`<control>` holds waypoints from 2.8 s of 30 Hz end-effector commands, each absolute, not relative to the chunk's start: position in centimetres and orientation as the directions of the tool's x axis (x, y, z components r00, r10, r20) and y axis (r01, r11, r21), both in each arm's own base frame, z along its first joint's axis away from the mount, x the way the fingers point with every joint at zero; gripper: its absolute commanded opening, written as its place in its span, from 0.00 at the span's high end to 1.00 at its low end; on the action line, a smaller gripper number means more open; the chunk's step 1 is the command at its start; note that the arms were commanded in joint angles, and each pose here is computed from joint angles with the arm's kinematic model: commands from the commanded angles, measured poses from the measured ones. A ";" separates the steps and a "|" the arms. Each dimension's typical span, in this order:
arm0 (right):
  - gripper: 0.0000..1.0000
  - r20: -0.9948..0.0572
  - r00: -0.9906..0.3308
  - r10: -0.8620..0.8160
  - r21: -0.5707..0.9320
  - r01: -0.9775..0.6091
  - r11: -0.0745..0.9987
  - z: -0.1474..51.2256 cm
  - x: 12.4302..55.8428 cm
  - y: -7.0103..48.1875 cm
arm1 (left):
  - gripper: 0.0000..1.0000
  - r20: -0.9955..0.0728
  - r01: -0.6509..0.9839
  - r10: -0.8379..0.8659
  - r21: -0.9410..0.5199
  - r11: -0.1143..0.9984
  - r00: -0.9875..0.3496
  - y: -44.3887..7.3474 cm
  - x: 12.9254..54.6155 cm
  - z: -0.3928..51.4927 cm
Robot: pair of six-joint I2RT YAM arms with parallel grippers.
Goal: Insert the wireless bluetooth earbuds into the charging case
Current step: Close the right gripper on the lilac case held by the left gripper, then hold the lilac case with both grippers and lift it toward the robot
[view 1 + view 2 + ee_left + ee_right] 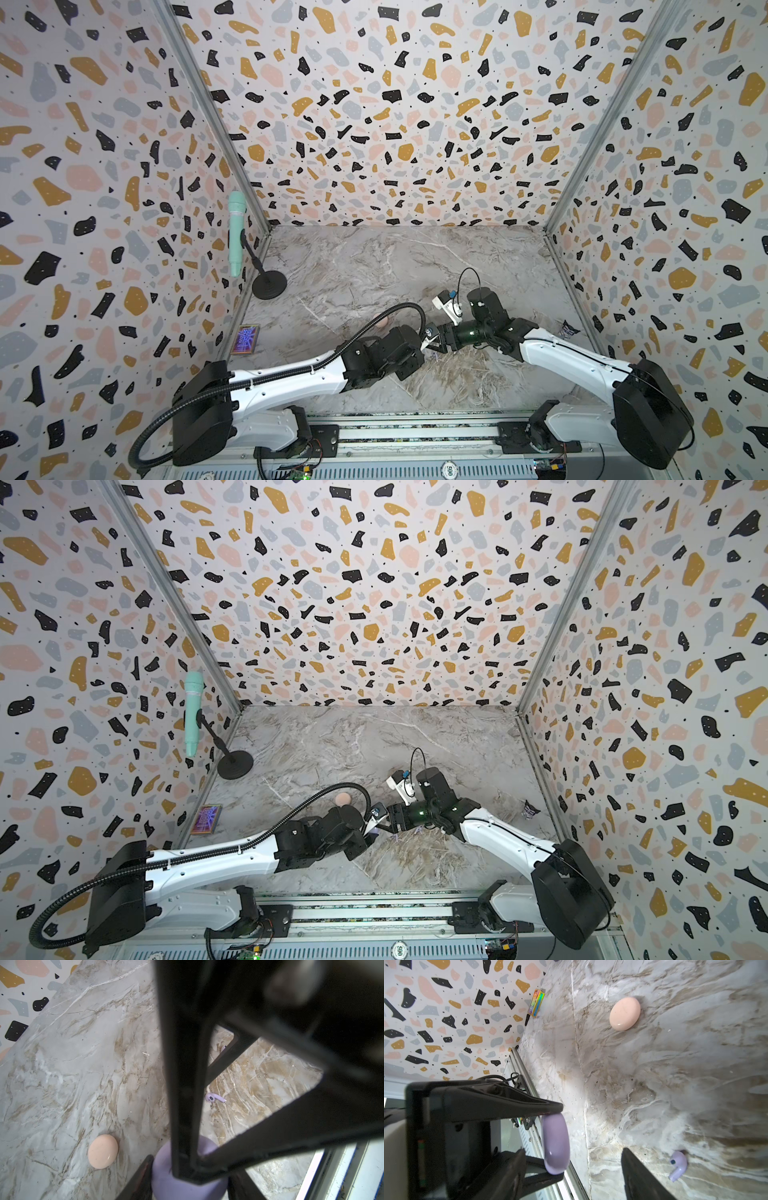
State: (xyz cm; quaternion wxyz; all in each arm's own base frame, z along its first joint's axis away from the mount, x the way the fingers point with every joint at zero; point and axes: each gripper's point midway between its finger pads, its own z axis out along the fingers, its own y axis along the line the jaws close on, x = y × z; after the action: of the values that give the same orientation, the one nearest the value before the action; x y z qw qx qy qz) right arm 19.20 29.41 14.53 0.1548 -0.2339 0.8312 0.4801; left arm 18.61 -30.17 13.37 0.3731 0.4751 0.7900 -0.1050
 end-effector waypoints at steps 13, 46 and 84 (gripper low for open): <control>0.55 -0.493 -0.819 -0.292 0.756 -0.570 0.321 14.9 17.3 30.7 | 1.00 -0.708 0.841 0.667 0.199 0.504 -0.232 -31.0 18.4 14.1; 1.00 -0.571 -0.776 -0.268 0.719 -0.630 0.294 17.3 16.8 30.0 | 0.12 -0.809 0.867 0.550 0.108 0.487 -0.208 -31.4 16.8 21.7; 1.00 -0.844 -0.483 -0.236 0.500 -0.866 -0.015 28.2 9.6 29.8 | 0.47 -0.821 0.874 0.305 -0.476 0.101 -0.483 -28.3 10.3 25.4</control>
State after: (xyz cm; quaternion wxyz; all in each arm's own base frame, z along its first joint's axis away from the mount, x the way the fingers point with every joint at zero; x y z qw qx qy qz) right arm 10.04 29.69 26.05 0.2551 -0.4121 0.6720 0.5600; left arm 10.59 -27.95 24.44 0.2714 0.4200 0.7094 -0.4967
